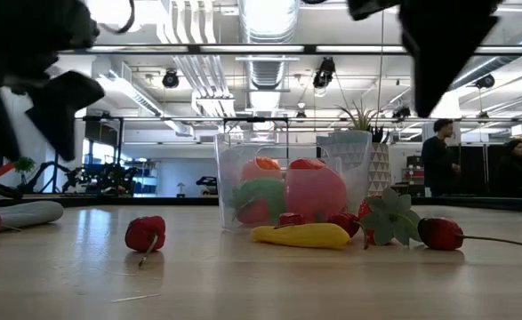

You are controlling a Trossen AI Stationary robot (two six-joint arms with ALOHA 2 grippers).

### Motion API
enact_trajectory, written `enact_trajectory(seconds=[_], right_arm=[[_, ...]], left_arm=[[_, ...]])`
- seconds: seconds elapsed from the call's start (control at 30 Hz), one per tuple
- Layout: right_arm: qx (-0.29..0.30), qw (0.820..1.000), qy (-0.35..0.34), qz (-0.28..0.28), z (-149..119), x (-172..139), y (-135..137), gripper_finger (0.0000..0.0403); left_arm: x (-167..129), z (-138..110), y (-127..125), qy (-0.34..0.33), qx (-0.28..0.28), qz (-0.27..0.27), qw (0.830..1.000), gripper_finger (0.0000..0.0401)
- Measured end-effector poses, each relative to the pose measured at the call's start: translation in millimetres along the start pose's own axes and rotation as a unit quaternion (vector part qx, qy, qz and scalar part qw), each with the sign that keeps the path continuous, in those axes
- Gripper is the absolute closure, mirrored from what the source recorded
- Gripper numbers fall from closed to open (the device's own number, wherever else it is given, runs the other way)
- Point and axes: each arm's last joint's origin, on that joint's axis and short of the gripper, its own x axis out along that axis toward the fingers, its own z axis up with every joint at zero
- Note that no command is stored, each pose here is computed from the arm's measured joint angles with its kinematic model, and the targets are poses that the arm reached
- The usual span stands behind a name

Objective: Pick and placing Produce into tupperware
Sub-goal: Put the red cherry into the transparent bin

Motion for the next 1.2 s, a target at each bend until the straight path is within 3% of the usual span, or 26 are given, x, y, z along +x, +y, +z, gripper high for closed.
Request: enact_trajectory(seconds=[0.2,0.37,0.57,1.0,1.2], right_arm=[[0.07,0.998,0.0,-0.003,-34,-1,18,0.0091],[0.112,0.994,-0.005,-0.005,-55,-2,27,0.0092],[0.152,0.988,-0.006,-0.013,-69,1,30,0.0093],[0.144,0.989,-0.009,-0.016,-69,2,30,0.0096],[0.139,0.99,-0.009,-0.018,-69,3,29,0.0094]], left_arm=[[5,-7,-4,0.033,-0.025,-0.053,0.998,0.0154],[7,0,-10,-0.002,-0.021,-0.079,0.997,0.0154],[20,2,-17,0.013,0.006,-0.098,0.995,0.0154],[51,1,-27,0.071,0.015,-0.078,0.994,0.0155],[53,1,-27,0.075,0.016,-0.071,0.994,0.0192]])
